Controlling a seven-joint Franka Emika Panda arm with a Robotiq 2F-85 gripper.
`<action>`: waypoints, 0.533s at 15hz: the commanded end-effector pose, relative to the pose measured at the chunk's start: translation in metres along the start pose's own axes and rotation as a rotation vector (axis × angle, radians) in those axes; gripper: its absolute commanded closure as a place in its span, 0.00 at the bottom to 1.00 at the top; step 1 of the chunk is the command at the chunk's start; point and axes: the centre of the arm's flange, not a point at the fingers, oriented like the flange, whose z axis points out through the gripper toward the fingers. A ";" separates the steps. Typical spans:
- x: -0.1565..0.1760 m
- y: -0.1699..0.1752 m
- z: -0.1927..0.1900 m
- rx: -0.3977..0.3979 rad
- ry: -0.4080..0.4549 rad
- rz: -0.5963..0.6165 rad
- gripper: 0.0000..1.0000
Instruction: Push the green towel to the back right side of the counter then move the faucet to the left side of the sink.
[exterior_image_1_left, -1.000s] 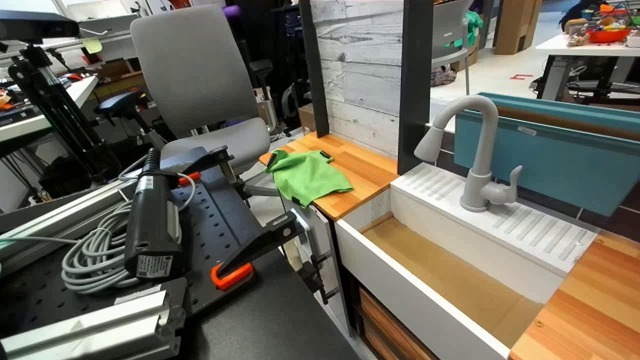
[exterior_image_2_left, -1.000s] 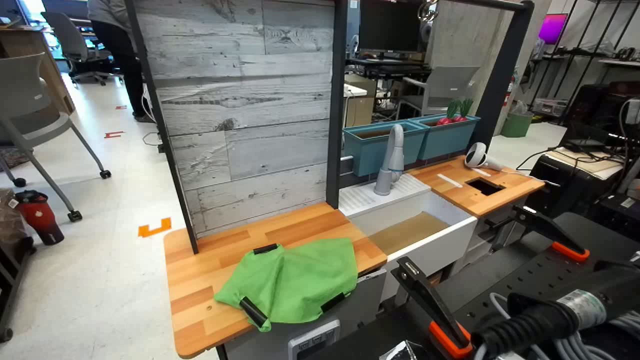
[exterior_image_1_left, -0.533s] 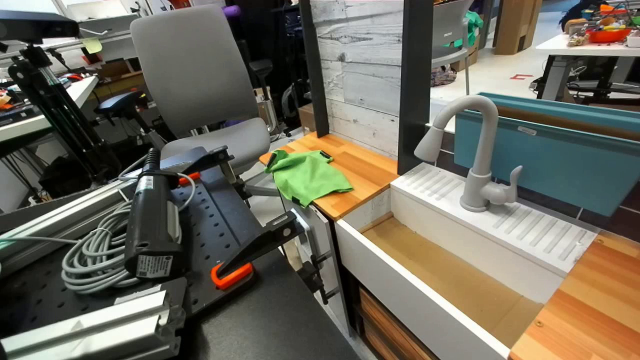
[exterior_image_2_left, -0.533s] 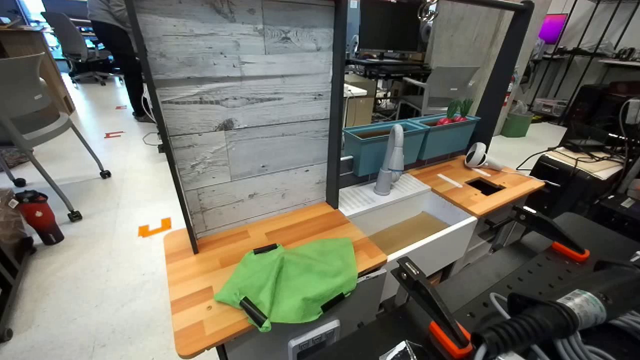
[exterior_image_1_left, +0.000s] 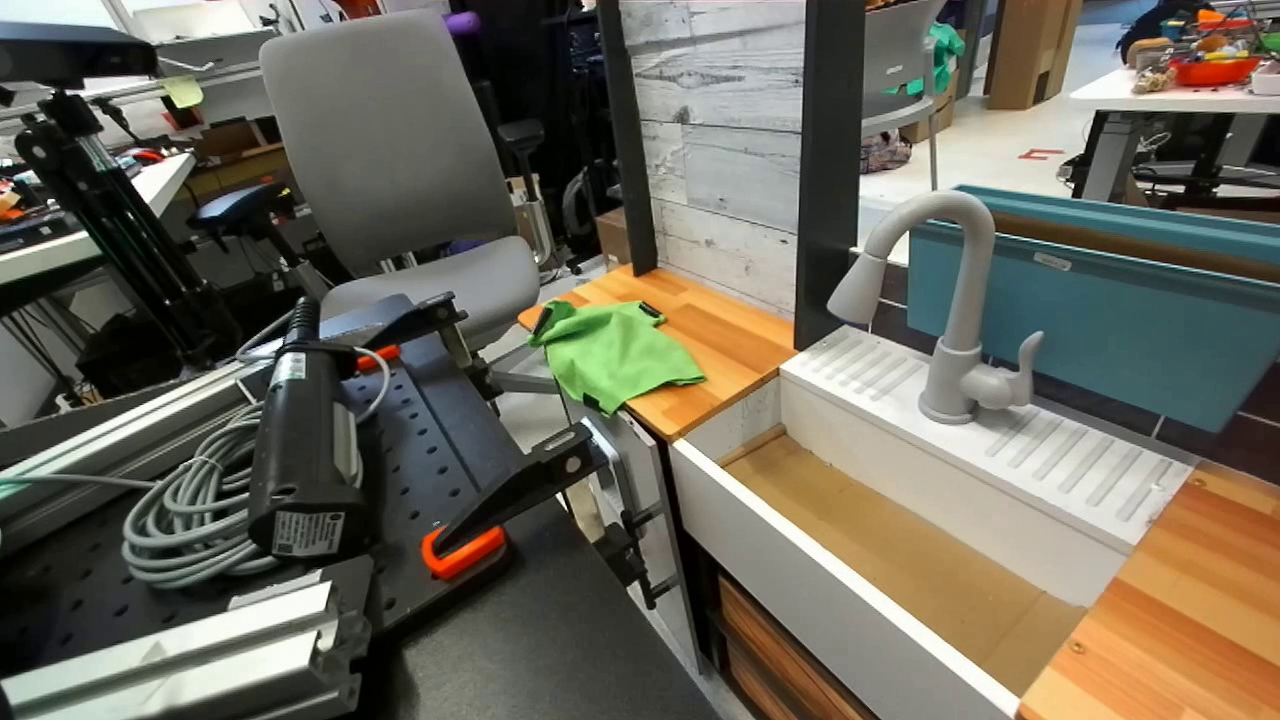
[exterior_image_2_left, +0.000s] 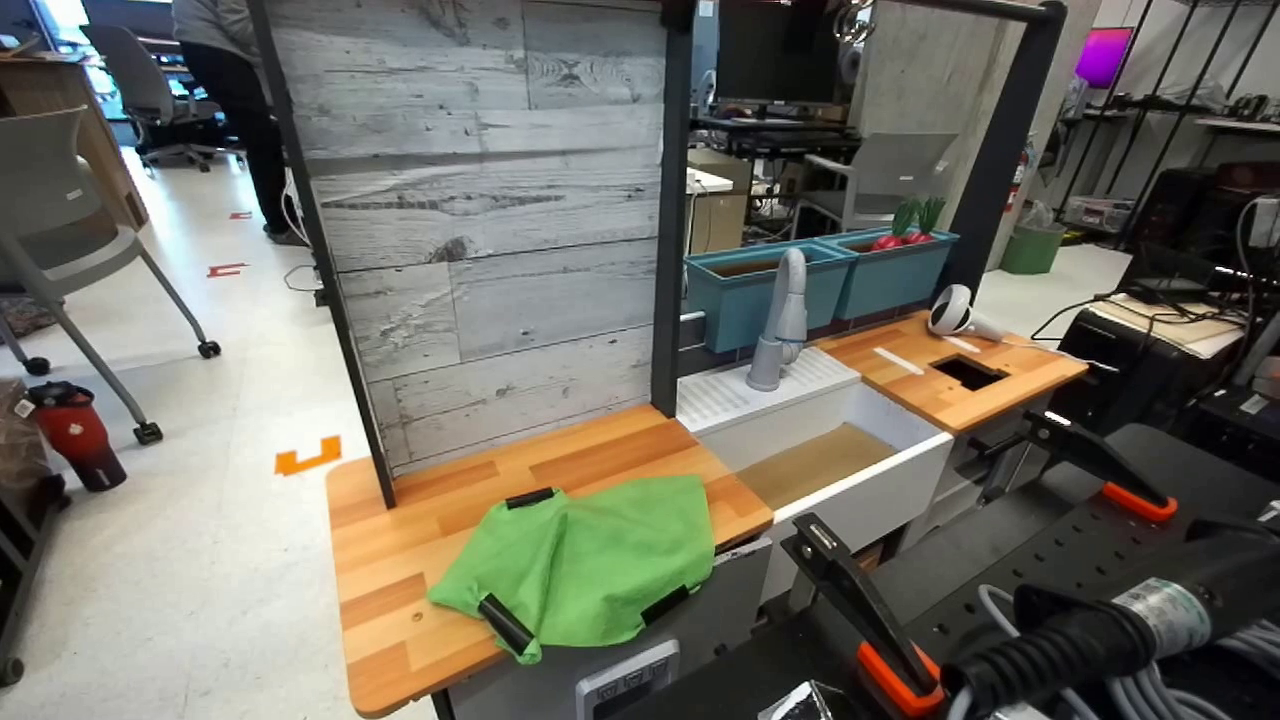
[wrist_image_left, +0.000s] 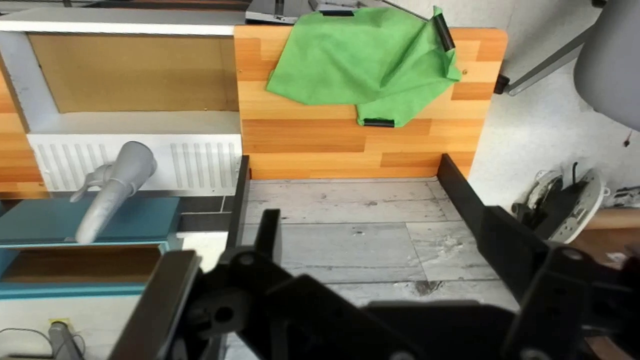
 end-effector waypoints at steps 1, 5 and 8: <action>0.021 -0.039 0.076 -0.001 -0.042 -0.061 0.00; 0.024 -0.066 0.161 -0.024 -0.175 -0.105 0.00; 0.029 -0.076 0.224 -0.052 -0.255 -0.099 0.00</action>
